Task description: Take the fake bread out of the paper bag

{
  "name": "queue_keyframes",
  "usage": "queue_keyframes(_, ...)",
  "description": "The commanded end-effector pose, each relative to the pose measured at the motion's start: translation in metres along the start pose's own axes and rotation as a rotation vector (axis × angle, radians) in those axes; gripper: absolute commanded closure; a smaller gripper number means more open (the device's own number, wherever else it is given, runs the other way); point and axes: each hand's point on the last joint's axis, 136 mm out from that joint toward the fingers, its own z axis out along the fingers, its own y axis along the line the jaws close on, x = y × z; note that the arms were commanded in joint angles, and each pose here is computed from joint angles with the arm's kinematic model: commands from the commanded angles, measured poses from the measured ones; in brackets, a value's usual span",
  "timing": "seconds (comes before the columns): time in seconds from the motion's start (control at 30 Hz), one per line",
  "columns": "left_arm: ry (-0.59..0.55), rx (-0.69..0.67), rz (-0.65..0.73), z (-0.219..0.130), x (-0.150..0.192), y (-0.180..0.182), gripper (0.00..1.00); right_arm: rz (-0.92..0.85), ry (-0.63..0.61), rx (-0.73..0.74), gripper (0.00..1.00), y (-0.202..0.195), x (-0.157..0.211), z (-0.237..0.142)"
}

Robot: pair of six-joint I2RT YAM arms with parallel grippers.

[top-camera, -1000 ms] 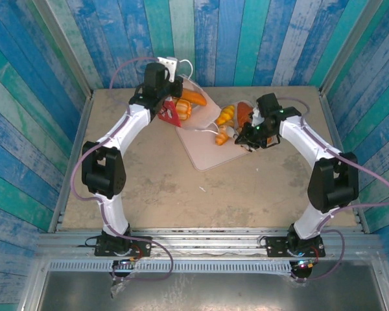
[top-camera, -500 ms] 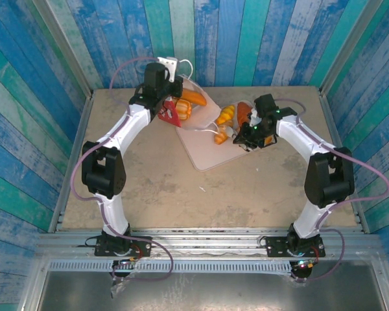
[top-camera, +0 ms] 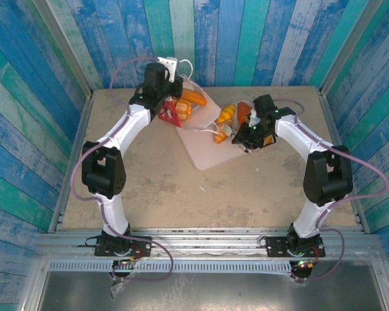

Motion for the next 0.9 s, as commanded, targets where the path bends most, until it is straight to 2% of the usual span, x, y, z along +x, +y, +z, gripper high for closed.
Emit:
queue_keyframes(0.0, 0.055, -0.007, -0.003, 0.009, 0.021, 0.001, 1.00, -0.012, -0.031, 0.017, 0.60, 0.002, 0.001, -0.016)
queue_keyframes(0.5, 0.054, -0.002, -0.006, 0.006, 0.021, -0.001, 1.00, -0.036, -0.075, 0.011, 0.58, 0.014, 0.000, -0.042)
queue_keyframes(0.87, 0.057, 0.003, -0.007, 0.006, 0.022, -0.001, 1.00, -0.113, -0.180, -0.064, 0.62, 0.046, -0.008, -0.086)
